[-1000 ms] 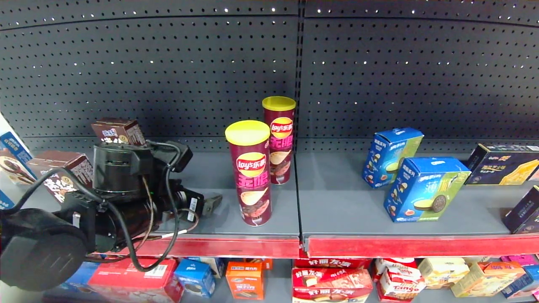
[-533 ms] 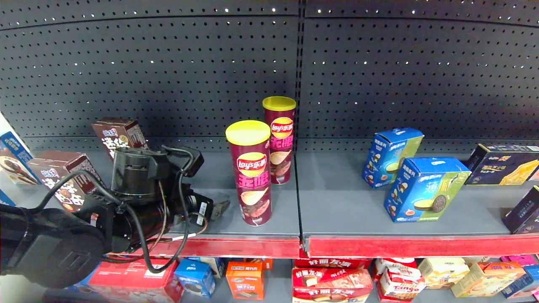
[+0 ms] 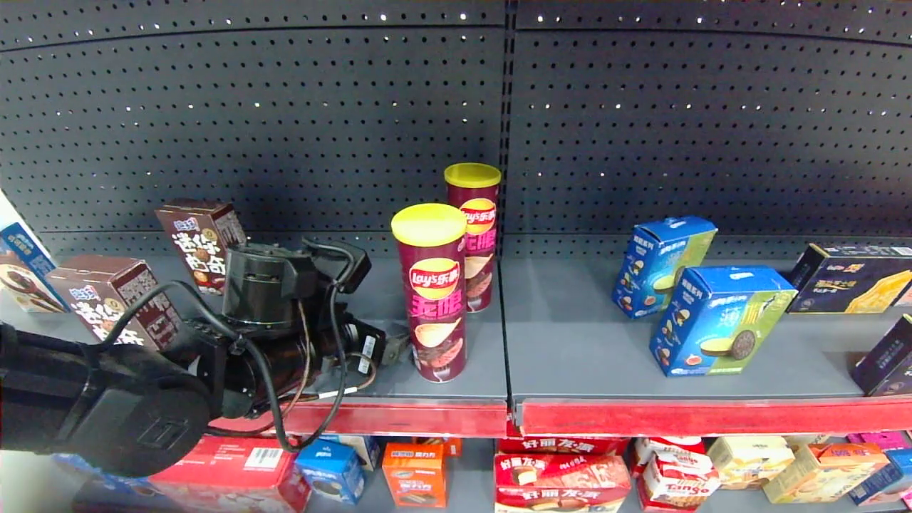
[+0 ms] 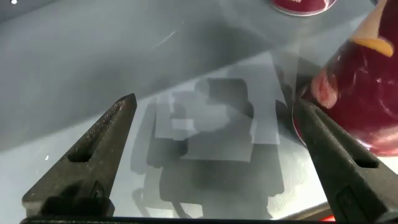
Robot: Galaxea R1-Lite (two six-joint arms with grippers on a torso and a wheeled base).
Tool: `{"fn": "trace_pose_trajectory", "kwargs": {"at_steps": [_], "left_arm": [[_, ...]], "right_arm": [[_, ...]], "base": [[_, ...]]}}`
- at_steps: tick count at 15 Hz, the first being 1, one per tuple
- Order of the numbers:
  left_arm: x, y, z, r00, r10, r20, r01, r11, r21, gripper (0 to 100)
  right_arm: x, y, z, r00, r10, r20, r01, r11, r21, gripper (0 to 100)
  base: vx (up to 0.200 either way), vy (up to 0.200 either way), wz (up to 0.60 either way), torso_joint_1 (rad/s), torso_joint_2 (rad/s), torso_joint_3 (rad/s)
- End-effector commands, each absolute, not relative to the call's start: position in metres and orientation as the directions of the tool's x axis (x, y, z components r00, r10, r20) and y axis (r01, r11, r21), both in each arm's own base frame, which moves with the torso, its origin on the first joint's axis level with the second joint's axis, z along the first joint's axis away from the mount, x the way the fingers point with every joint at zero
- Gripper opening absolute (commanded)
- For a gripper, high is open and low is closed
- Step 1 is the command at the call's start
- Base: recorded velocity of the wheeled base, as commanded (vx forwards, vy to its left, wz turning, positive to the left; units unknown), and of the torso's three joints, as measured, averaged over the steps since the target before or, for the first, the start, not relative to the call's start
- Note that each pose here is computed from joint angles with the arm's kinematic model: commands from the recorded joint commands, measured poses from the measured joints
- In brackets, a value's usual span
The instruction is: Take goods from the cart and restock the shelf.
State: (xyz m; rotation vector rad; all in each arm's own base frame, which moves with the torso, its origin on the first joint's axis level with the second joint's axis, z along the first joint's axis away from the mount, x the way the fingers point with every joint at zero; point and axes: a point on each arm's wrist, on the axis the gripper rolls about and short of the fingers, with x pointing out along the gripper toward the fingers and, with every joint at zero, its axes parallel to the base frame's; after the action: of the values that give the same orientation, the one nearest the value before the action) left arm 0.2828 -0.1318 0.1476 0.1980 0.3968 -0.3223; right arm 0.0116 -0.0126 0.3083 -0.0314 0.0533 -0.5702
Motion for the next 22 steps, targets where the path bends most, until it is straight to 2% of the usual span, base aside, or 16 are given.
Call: {"fn": "trace_pose_trajectory", "kwargs": {"at_steps": [1,22], "left_arm": [[0.286,-0.137,0.146,0.869,-0.276,-0.41,0.353,0.927,0.125,100],[0.298,-0.156,0.143,0.868,-0.291,-0.402,0.369,0.92,0.131,100]], "right_arm": [[0.014,-0.012,0.308,0.84,-0.54,-0.048,0.538,0.841,-0.049,100],[0.018,-0.012,0.3,0.841,-0.536,-0.069,0.533,0.844,-0.064,100]], "base": [[0.0,0.0,0.0,0.0,0.0,0.0],[0.0,0.0,0.0,0.0,0.0,0.0]]}}
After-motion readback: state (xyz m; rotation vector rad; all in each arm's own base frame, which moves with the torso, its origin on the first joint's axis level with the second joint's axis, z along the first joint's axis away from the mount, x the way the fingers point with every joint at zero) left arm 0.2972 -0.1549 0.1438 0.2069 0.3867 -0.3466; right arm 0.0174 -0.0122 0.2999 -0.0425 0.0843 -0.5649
